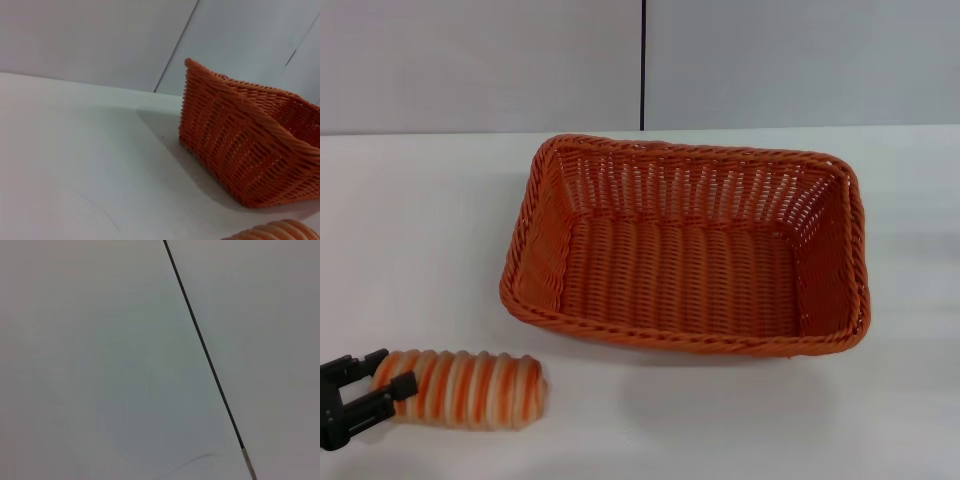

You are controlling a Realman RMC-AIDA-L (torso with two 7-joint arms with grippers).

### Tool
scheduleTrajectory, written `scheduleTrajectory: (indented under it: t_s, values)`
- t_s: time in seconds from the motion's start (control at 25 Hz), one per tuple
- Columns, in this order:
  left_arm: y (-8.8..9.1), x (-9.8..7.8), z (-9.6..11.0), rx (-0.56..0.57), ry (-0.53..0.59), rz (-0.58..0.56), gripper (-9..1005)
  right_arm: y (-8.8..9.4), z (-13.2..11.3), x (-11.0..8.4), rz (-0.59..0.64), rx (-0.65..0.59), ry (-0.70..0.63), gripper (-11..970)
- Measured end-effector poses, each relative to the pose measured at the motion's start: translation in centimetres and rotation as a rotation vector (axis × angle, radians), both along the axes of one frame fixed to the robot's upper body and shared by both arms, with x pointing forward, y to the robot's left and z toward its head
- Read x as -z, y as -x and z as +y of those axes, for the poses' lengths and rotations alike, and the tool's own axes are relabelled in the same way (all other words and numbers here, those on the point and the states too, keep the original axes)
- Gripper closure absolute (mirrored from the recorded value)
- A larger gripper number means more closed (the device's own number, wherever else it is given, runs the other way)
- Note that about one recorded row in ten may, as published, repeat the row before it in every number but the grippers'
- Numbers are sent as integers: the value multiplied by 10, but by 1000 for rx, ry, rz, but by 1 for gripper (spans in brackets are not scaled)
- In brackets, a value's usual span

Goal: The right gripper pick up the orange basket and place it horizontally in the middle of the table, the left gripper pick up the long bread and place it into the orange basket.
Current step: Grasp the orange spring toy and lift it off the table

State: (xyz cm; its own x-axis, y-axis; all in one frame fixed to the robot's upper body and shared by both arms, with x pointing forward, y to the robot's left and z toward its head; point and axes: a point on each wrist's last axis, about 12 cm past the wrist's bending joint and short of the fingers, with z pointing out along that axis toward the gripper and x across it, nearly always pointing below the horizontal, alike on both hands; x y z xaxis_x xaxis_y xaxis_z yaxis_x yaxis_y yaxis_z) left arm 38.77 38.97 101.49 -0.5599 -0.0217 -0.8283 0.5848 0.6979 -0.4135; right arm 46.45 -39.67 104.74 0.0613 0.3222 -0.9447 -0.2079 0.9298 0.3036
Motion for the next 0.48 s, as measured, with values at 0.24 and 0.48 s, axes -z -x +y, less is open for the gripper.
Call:
scheduleTrajectory:
  t_s: [0.24, 0.48]
  values:
    - [1, 0, 1, -10, -2, -15, 433, 1, 0, 0, 1, 1, 0, 495]
    - [1, -1, -1, -3, -1, -29, 500, 0, 0, 0, 0, 0, 0, 495]
